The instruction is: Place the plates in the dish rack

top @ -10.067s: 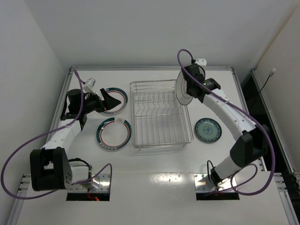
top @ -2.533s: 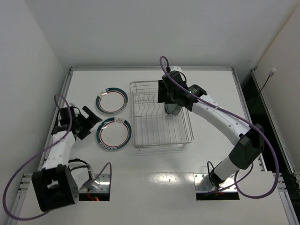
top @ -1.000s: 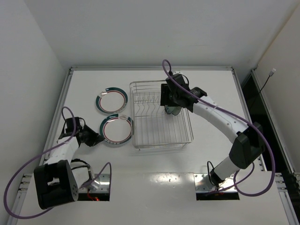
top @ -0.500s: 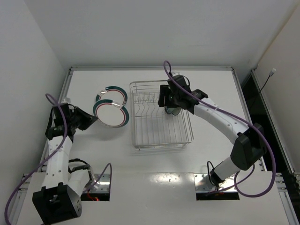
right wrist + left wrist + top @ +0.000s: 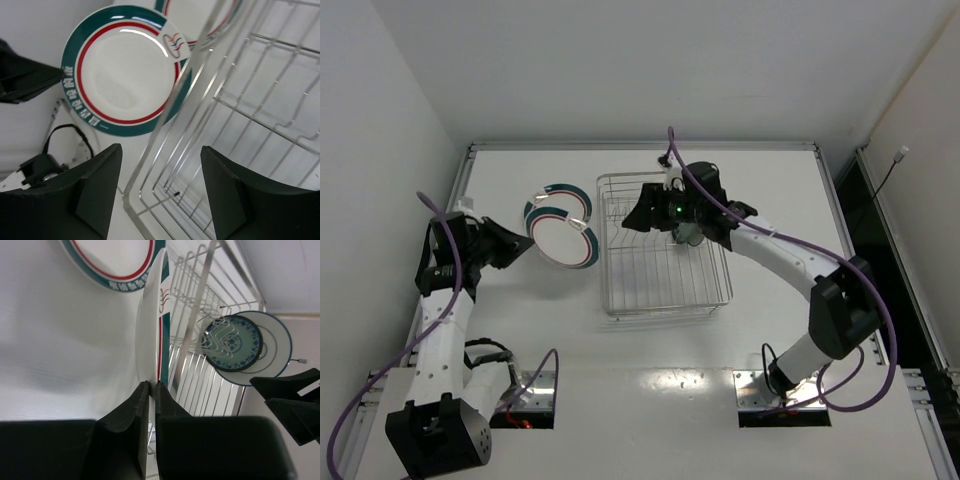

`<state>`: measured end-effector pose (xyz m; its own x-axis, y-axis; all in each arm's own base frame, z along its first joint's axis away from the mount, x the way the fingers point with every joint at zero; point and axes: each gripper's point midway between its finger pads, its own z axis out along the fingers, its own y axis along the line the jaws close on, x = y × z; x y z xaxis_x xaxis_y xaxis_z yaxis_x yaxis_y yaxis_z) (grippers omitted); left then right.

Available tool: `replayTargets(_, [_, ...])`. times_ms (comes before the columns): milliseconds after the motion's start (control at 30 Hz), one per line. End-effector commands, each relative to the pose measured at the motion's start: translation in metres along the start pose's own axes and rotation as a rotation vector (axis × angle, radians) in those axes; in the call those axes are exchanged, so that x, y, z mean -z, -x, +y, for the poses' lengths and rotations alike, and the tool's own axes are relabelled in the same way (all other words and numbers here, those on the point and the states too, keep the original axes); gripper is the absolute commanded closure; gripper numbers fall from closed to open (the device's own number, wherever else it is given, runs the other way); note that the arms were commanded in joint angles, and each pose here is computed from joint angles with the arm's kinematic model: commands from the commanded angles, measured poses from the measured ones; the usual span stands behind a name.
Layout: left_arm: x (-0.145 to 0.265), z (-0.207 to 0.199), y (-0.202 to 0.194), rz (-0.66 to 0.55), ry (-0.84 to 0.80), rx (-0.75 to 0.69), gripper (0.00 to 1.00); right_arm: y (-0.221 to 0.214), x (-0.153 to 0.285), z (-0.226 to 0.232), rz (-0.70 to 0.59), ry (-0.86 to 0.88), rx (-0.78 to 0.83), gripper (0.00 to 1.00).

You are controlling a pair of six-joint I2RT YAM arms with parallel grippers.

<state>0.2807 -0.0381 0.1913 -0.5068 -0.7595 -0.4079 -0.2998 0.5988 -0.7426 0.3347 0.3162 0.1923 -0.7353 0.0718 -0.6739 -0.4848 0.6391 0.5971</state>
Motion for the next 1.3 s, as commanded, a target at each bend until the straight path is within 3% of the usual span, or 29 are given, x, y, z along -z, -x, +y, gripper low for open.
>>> replayTargets(0, [0.016,-0.054,0.030,-0.086,-0.158,-0.067,1.00,0.006,-0.007,0.028,-0.007,0.190,0.022,0.39])
replayTargets(500, [0.037,-0.092,0.057,-0.153,-0.218,-0.149,1.00,-0.013,-0.021,0.054,0.066,0.455,-0.098,0.32])
replayTargets(733, [0.041,-0.115,0.046,-0.107,-0.324,-0.164,1.00,-0.027,-0.023,0.055,0.085,0.545,-0.198,0.26])
replayTargets(867, [0.040,-0.124,0.035,-0.070,-0.394,-0.154,1.00,-0.017,-0.013,0.073,-0.007,0.731,-0.243,0.26])
replayTargets(900, [0.041,-0.128,0.034,-0.067,-0.407,-0.153,1.00,-0.019,-0.009,0.075,0.015,0.762,-0.334,0.24])
replayTargets(1067, [0.046,-0.141,0.024,-0.035,-0.484,-0.177,1.00,-0.008,0.005,0.071,-0.111,0.958,-0.477,0.22])
replayTargets(1200, [0.042,-0.139,0.016,-0.007,-0.504,-0.163,1.00,-0.003,0.001,0.072,-0.118,0.968,-0.465,0.40])
replayTargets(1267, [0.043,-0.138,0.013,0.001,-0.508,-0.164,1.00,0.002,0.004,0.076,-0.131,0.980,-0.441,0.57])
